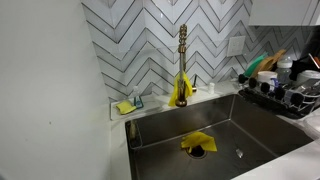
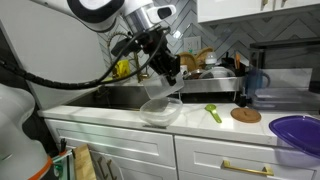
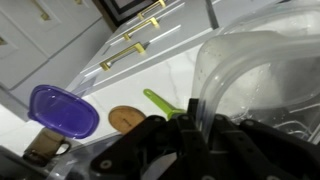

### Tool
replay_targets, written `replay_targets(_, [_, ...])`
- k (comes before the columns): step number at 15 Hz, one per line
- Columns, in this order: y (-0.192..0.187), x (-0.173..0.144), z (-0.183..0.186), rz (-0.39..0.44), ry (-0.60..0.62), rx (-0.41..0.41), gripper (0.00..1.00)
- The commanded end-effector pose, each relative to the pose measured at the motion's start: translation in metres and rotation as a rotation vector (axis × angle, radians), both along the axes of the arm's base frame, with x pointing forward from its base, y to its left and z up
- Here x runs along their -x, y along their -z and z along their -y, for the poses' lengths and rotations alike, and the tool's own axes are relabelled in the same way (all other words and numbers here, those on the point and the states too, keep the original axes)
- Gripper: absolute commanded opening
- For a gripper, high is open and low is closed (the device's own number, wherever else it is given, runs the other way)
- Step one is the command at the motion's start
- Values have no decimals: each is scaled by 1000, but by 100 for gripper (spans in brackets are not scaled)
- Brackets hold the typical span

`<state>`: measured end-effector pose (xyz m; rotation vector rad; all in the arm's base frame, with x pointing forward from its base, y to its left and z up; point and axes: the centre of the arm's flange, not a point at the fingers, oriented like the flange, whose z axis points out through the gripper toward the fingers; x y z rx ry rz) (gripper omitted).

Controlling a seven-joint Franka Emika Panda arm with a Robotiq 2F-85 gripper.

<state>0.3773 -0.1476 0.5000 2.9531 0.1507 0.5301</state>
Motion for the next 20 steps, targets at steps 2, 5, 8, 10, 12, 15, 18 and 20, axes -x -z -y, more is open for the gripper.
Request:
replay_targets(2, [-63, 7, 23, 84, 61, 149, 1])
replay_targets(5, [-92, -12, 16, 182, 107, 161, 1])
replay_targets(8, [-93, -38, -14, 228, 188, 111, 1])
replay_targets(10, [-90, -51, -36, 275, 223, 58, 1])
replay_targets(12, [-92, -40, -31, 256, 194, 81, 5])
replay_targets(15, [-89, -48, -36, 258, 208, 70, 5])
replay_targets(18, [-91, -48, -34, 261, 211, 70, 5])
replay_targets(20, [-91, -48, -34, 261, 212, 70, 5])
